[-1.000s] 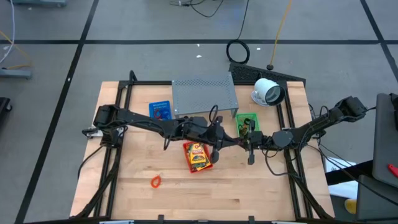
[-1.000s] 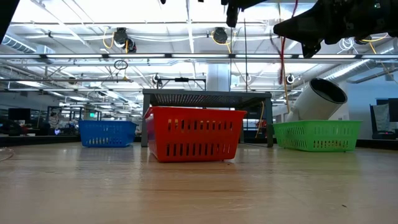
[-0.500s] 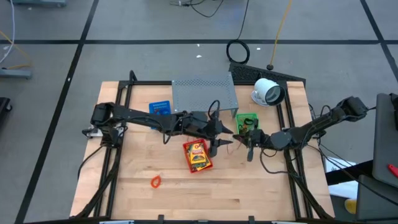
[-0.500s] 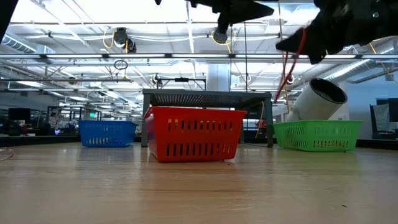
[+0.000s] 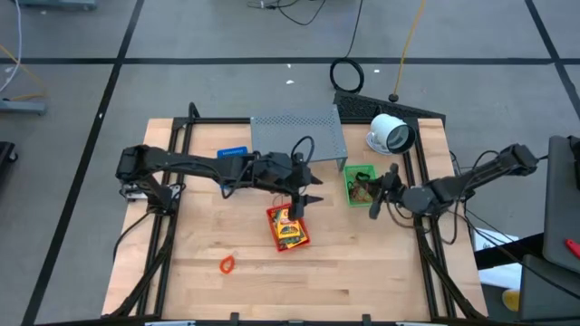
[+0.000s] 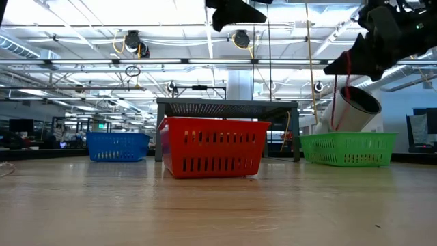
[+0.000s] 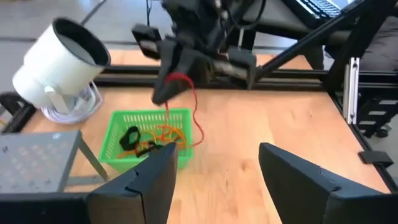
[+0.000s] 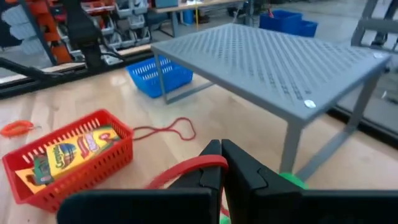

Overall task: Pick & Place Office Desk Supplies
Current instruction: Put the left red rubber band into the green bin, then put the orange spring keychain into the blue bin

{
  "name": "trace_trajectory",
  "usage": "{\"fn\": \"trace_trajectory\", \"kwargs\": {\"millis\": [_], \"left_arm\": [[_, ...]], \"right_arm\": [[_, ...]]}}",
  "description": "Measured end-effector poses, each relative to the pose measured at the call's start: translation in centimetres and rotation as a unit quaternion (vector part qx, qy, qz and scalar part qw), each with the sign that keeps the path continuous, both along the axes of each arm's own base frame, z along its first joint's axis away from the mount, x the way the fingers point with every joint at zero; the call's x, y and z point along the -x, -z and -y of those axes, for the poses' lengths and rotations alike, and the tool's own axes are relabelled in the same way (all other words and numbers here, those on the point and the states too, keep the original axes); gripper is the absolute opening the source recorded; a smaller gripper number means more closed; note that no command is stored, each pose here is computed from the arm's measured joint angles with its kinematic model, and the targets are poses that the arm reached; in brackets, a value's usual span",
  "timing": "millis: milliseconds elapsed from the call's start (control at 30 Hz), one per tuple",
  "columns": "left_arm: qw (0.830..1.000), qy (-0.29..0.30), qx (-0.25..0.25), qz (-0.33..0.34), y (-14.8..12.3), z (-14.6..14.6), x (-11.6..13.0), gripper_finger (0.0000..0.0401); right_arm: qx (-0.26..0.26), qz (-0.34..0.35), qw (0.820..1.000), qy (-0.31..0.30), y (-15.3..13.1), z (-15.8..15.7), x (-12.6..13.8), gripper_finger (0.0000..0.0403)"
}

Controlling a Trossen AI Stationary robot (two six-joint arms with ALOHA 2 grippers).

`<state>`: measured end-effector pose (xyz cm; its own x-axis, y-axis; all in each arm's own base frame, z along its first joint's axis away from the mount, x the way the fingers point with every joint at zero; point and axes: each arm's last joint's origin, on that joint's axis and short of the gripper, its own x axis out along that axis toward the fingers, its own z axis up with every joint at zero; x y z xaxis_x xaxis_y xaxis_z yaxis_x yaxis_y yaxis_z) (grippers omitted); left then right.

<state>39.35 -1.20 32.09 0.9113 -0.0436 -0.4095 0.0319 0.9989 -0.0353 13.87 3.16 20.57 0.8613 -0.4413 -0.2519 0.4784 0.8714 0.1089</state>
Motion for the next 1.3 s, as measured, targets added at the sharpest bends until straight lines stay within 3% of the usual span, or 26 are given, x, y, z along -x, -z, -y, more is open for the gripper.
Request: {"fn": "trace_trajectory", "kwargs": {"millis": [167, 300, 467, 733, 967, 1067, 1200, 1300], "left_arm": [[1.0, -0.007, 0.013, -0.018, 0.4, 0.0, 0.1, 0.0237], [0.999, -0.01, 0.018, -0.034, 0.7, 0.0, 0.1, 0.0237], [0.998, -0.013, 0.035, -0.046, 0.9, 0.1, 0.3, 0.0237], [0.997, -0.018, 0.048, -0.06, 1.1, 0.3, 0.4, 0.0237], [0.997, -0.011, 0.048, -0.066, 1.2, 0.8, 0.5, 0.0237], [0.996, -0.011, 0.048, -0.069, 1.3, 0.7, 0.5, 0.0237], [0.997, -0.009, 0.043, -0.069, 1.3, 0.7, 0.5, 0.0237], [0.996, -0.008, 0.041, -0.073, 1.3, 0.7, 0.6, 0.0237]], "right_arm": [[-0.039, -0.003, 0.999, 0.018, 0.3, 0.4, 0.9, 0.0], [-0.04, -0.017, 0.997, 0.061, 0.9, 0.7, 1.3, 0.0], [-0.05, -0.025, 0.996, 0.072, 1.3, 0.7, 1.5, 0.0015], [-0.071, -0.037, 0.995, 0.053, 1.5, 0.6, 1.5, 0.0108], [-0.178, -0.055, 0.983, 0.008, 1.4, 0.8, 1.7, 0.02], [-0.207, -0.087, 0.974, 0.011, 0.8, 1.3, 1.9, 0.0208], [-0.202, -0.113, 0.972, 0.037, -0.2, 2.1, 2.3, 0.02], [-0.208, -0.111, 0.972, 0.018, -0.5, 2.1, 2.0, 0.019]]}}
